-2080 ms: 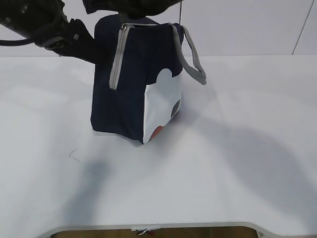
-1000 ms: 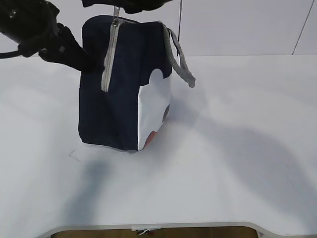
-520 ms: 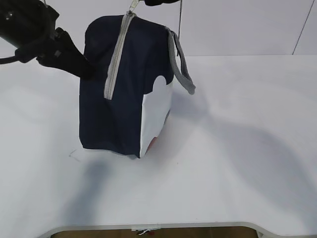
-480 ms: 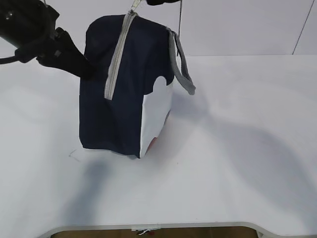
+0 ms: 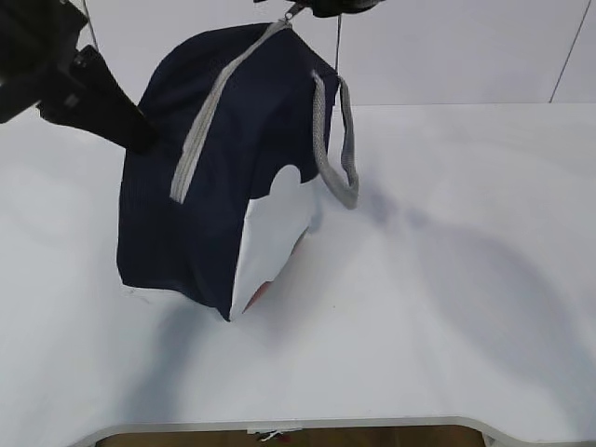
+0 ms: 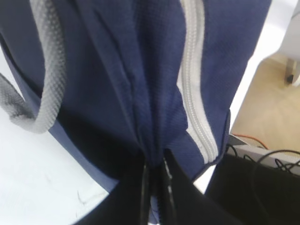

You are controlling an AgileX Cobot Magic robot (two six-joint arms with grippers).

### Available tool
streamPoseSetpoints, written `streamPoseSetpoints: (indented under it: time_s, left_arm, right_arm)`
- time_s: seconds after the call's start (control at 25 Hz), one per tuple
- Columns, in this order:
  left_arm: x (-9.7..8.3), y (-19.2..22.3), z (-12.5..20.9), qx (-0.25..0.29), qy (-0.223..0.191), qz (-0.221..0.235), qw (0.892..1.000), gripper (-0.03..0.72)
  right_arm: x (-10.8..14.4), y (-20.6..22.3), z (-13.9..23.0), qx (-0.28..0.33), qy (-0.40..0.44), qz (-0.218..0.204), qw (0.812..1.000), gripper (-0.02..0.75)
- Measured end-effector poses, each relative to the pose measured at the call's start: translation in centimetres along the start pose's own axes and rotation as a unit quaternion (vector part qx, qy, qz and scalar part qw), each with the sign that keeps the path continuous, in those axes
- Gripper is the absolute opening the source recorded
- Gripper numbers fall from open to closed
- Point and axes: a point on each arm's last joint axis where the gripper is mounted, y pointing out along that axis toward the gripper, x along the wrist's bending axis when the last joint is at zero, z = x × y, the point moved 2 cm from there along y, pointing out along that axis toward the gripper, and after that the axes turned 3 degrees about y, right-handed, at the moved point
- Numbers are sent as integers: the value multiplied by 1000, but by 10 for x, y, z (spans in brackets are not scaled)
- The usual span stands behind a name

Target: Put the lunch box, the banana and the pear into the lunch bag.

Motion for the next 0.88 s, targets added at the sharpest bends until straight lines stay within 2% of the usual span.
streamPoseSetpoints:
  time_s: [0.2,0.52,0.88]
  left_arm:
    - [-2,-1,4,18,6,4,1000,-5]
    - [-1,-2,6,29,8,-1,1000,-5]
    - [2,-3,10,43,-5,-8,999,-6]
  right_arm:
    - [-4,17,10,11,-14,10,1000,13]
    - [-32,37,19,23,13,38,999,13]
    - [-36,64,43,52,24,44,997,13]
